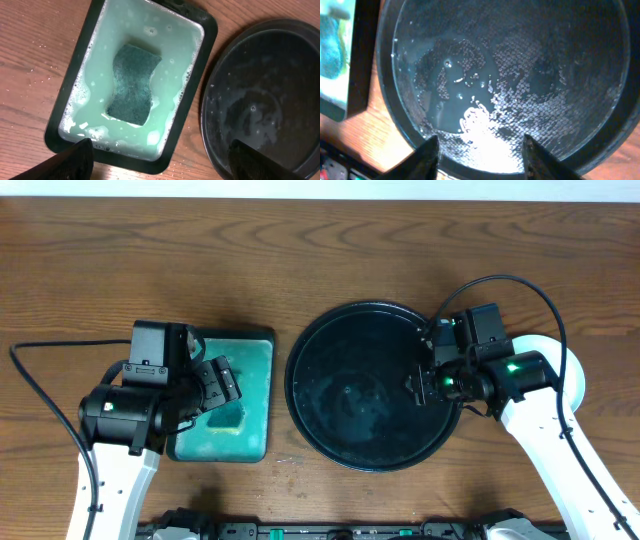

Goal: Clean dirty plates on tray and stack at the side

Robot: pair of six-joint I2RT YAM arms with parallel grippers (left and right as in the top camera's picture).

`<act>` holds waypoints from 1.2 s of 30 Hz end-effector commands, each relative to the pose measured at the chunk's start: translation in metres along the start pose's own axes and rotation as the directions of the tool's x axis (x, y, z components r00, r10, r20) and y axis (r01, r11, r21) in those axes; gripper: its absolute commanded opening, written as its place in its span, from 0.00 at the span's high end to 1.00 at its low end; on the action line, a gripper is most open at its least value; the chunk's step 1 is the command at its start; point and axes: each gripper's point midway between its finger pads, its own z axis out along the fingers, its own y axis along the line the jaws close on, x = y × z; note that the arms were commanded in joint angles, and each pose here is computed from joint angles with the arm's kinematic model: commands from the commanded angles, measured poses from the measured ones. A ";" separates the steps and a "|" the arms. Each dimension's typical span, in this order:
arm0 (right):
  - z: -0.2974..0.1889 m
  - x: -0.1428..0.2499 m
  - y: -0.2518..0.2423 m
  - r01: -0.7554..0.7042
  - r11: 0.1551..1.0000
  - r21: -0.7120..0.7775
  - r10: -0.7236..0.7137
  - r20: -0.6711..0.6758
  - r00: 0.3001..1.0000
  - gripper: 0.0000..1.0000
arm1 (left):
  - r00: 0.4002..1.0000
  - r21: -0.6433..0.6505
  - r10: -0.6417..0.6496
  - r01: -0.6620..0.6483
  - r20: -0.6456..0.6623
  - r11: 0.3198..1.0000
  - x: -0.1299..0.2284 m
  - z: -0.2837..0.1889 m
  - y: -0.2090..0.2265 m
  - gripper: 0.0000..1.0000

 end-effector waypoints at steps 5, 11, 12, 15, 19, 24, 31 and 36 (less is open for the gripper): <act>-0.003 0.001 0.020 -0.035 0.995 -0.098 0.033 -0.014 0.999 0.01 | 1.000 0.004 -0.011 0.011 0.009 1.000 -0.004 -0.003 -0.001 0.14; -0.003 0.001 0.019 -0.034 0.995 -0.090 0.033 -0.012 0.999 0.01 | 1.000 0.004 -0.011 0.011 0.009 1.000 -0.004 -0.003 -0.001 0.14; -0.003 0.001 0.019 -0.034 0.995 -0.090 0.033 -0.012 0.999 0.01 | 1.000 0.004 -0.011 0.011 0.010 1.000 -0.004 -0.003 -0.002 0.14; -0.004 0.000 0.018 -0.036 0.995 -0.090 0.035 -0.008 0.999 0.01 | 1.000 0.004 -0.011 0.011 0.009 1.000 -0.004 -0.003 -0.001 0.14; -0.008 -0.002 0.004 -0.011 1.000 -0.006 0.011 0.027 1.000 0.01 | 1.000 0.004 -0.011 0.011 0.009 1.000 -0.004 -0.003 -0.001 0.14; -0.048 -0.044 -0.005 0.071 0.990 0.118 -0.110 0.364 0.925 0.01 | 1.000 0.004 -0.011 0.011 0.009 1.000 -0.004 -0.003 -0.001 0.14; -0.114 -0.027 -0.002 0.154 0.967 0.206 -0.255 0.710 0.656 0.01 | 1.000 0.004 -0.011 0.011 0.009 1.000 -0.004 -0.003 -0.001 0.14; -0.122 0.013 -0.023 0.100 0.965 0.241 -0.256 0.803 0.538 0.01 | 1.000 0.004 -0.011 0.011 0.009 1.000 -0.004 -0.003 -0.001 0.14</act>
